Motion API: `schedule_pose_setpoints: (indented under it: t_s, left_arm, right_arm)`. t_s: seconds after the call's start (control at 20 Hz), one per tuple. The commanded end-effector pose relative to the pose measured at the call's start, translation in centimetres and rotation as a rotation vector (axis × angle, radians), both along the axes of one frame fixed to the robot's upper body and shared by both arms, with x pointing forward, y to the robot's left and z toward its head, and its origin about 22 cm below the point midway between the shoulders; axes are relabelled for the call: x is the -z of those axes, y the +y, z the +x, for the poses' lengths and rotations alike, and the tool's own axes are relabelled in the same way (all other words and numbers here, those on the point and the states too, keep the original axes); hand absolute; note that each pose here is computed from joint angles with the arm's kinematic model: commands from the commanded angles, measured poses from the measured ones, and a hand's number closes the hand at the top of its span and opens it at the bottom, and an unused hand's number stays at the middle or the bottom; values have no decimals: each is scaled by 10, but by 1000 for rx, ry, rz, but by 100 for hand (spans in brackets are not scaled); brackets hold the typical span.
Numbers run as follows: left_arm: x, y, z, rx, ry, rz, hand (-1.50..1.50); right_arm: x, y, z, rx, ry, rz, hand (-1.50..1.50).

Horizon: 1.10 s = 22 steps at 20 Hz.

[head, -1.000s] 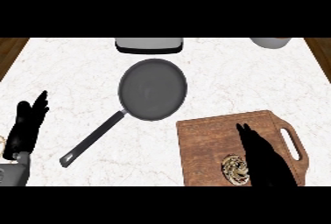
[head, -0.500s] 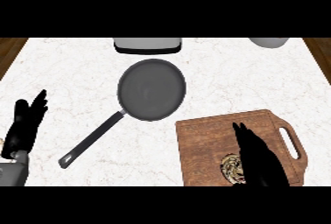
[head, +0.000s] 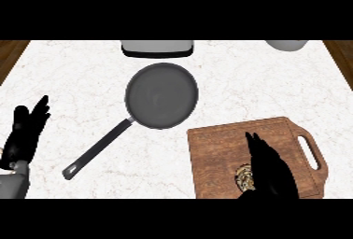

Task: Pick the cupcake from the cutting board and place it in the pan

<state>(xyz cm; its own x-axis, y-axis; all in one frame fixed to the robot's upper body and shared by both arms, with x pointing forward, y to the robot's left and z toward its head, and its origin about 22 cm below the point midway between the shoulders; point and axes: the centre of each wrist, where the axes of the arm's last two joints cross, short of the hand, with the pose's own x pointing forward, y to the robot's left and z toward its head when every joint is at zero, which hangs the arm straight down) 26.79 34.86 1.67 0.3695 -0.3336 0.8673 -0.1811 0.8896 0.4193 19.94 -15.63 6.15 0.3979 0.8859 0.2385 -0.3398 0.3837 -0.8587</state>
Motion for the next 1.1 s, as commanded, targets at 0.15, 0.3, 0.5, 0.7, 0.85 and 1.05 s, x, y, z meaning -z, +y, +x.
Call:
schedule_pose_setpoints:
  t_s: [0.15,0.3,0.5,0.7,0.85,1.05]
  left_arm:
    - [14,-11,-16,-10,-7,-19,0]
    - [15,5,-5,-6,5,-6,0]
    - [2,15,11,-16,-3,-16,0]
    - [3,4,0,-4,-22,-2,0]
    - [2,12,7,2,1,-7,0]
    - [19,9,11,-7,8,8,0]
  right_arm:
    - [25,5,6,81,91,-82,-150]
    - [22,11,8,9,77,-120,150]
    - [16,4,9,-16,8,-211,150]
    - [33,3,13,3,-16,-211,150]
    - [10,-1,2,17,-23,-185,150]
    - [11,1,-11,15,-71,-141,150]
